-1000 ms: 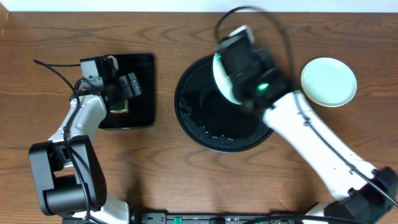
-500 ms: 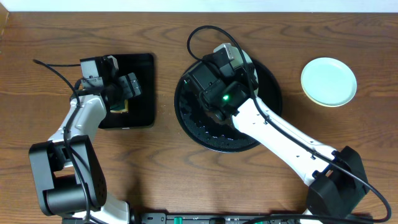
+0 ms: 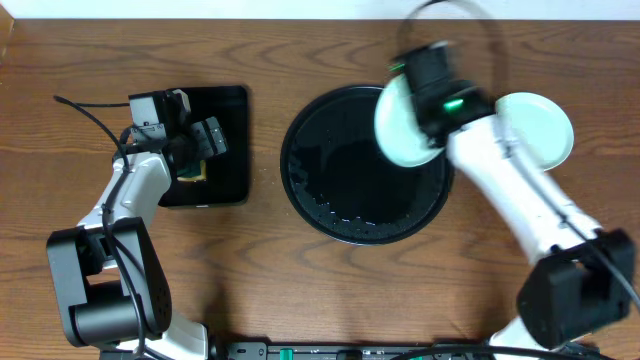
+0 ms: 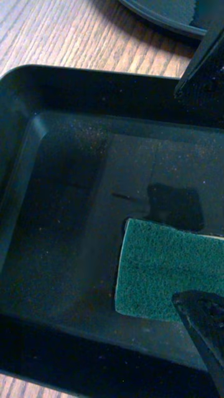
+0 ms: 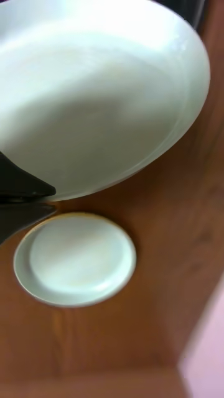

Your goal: Clean dirty plates on tray and stack at the side

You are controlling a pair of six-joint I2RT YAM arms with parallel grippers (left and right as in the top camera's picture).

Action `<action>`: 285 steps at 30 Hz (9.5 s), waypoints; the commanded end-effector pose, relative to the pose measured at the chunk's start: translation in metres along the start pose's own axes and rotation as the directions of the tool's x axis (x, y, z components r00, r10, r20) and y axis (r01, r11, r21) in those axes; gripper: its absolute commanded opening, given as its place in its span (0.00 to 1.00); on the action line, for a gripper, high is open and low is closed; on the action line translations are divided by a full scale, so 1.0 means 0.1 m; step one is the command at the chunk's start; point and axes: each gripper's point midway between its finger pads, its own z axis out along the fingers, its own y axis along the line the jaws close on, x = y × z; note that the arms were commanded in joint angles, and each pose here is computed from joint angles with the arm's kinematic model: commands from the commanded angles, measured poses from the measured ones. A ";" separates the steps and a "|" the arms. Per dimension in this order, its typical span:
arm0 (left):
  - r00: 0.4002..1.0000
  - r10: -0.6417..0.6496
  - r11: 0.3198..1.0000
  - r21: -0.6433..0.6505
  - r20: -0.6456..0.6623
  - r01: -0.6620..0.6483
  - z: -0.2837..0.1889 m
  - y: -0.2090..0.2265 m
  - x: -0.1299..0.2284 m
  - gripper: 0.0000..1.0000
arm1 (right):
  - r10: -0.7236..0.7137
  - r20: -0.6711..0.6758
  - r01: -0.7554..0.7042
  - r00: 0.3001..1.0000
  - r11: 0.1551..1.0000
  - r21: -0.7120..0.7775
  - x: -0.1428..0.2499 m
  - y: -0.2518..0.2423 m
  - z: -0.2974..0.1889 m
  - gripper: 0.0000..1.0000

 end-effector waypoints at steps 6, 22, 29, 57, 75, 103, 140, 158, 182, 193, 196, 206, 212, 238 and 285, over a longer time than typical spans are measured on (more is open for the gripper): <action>1.000 0.009 1.000 0.012 0.011 -0.009 -0.03 -0.02 -0.04 0.95 | 0.390 -0.180 -0.427 0.903 0.863 -0.271 0.28 -0.92 0.71 0.01; 1.000 0.009 1.000 0.012 0.011 -0.009 -0.03 -0.02 -0.04 0.95 | 0.596 -0.290 -0.646 0.749 0.754 -0.121 1.07 -1.92 1.48 0.01; 1.000 0.009 1.000 0.012 0.011 -0.010 -0.03 -0.02 -0.04 0.95 | 0.607 -0.305 -0.661 0.734 0.742 -0.113 1.15 -1.99 1.47 0.53; 1.000 0.009 1.000 0.012 0.011 -0.009 -0.03 -0.02 -0.04 0.95 | 0.086 -0.298 -0.248 0.951 0.787 -0.564 0.48 0.55 0.73 0.99; 1.000 0.009 1.000 0.012 0.011 -0.009 -0.03 -0.02 -0.04 0.95 | 0.073 -0.300 -0.240 0.951 0.788 -0.567 0.50 0.60 0.74 0.99; 1.000 0.009 1.000 0.012 0.011 -0.009 -0.03 -0.02 -0.04 0.95 | 0.150 0.784 0.152 0.603 0.942 -0.298 0.50 -1.09 -3.31 0.99; 1.000 0.009 1.000 0.012 0.011 -0.009 -0.03 -0.02 -0.04 0.95 | 0.217 0.783 0.105 0.582 0.936 -0.337 1.75 -0.11 -1.04 0.99; 1.000 0.009 1.000 0.012 0.011 -0.009 -0.03 -0.02 -0.04 0.95 | 0.217 0.784 0.105 0.581 0.936 -0.336 1.75 -0.11 -1.04 0.99; 0.952 0.102 0.987 0.089 0.290 -0.133 -1.48 -0.65 -0.39 0.95 | 0.217 0.784 0.105 0.581 0.936 -0.336 1.75 -0.11 -1.04 0.99; 0.686 0.129 0.932 0.148 0.716 -0.330 -3.42 -1.18 -0.28 0.95 | 0.217 0.784 0.105 0.581 0.936 -0.336 1.75 -0.11 -1.04 0.99; 0.713 0.133 0.936 0.150 0.689 -0.319 -3.60 -1.06 0.19 0.95 | 0.217 0.784 0.105 0.581 0.936 -0.336 1.75 -0.11 -1.04 0.99; 0.809 0.145 0.956 0.132 0.570 -0.264 -3.25 -0.64 1.22 0.95 | 0.217 0.784 0.105 0.581 0.936 -0.336 1.75 -0.11 -1.04 0.99; 0.733 0.122 0.946 0.144 0.670 -0.289 -2.99 -0.60 1.24 0.95 | 0.217 0.784 0.105 0.581 0.936 -0.336 1.75 -0.11 -1.04 0.99; 0.504 -0.058 0.957 0.191 0.862 -0.217 -2.11 -0.45 0.83 0.95 | 0.217 0.784 0.105 0.581 0.936 -0.336 1.75 -0.11 -1.04 0.99; 0.703 -0.015 0.991 0.103 0.711 -0.083 -1.55 -0.13 1.16 0.95 | 0.217 0.784 0.105 0.581 0.936 -0.336 1.75 -0.11 -1.04 0.99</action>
